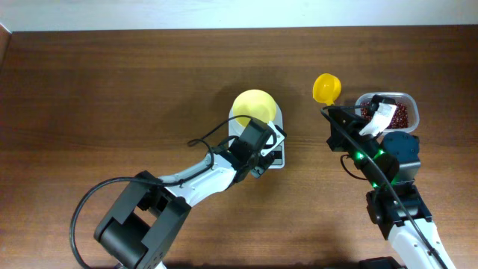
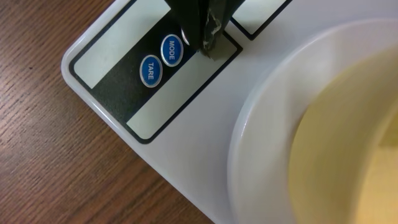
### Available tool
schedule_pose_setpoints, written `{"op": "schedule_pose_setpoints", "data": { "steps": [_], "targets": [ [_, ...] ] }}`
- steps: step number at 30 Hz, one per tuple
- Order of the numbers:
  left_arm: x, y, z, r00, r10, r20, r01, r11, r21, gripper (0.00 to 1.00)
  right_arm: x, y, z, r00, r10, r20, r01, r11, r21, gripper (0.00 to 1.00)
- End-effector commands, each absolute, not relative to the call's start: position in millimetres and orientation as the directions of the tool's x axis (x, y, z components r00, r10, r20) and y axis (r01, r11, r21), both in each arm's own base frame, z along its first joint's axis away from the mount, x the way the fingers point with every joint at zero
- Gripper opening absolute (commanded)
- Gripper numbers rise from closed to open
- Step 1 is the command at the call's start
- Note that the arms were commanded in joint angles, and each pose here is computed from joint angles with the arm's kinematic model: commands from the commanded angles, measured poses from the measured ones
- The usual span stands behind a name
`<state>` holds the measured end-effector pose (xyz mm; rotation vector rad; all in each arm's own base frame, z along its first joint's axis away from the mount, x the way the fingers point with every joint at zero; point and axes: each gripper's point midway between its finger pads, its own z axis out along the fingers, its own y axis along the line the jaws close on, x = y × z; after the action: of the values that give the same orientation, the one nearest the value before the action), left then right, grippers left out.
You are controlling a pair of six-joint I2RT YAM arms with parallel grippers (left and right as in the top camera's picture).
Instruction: Scoop item into bowl and weigh 50g on scale
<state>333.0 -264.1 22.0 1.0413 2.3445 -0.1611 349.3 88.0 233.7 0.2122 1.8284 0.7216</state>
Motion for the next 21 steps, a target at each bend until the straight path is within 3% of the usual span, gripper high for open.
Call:
{"op": "schedule_pose_setpoints", "data": {
  "steps": [1,16,21],
  "targets": [
    [330.4,-270.9,17.4,-0.514,0.672,-0.533,0.746,0.657,0.110,0.00,352.3,83.6,237.9,-0.360,0.472,-0.805,-0.191,0.807,0.558,0.04],
    [324.6,-265.9,-3.9,-0.538,0.692,-0.482,0.750,0.653,0.101,0.00,352.3,83.6,238.0,-0.360,0.472,-0.805,-0.191,0.807,0.558,0.04],
    [318.1,-260.6,18.5,-0.538,0.691,-0.483,0.750,0.654,0.101,0.00,352.3,83.6,238.0,-0.360,0.472,-0.805,-0.191,0.807,0.558,0.04]
  ]
}}
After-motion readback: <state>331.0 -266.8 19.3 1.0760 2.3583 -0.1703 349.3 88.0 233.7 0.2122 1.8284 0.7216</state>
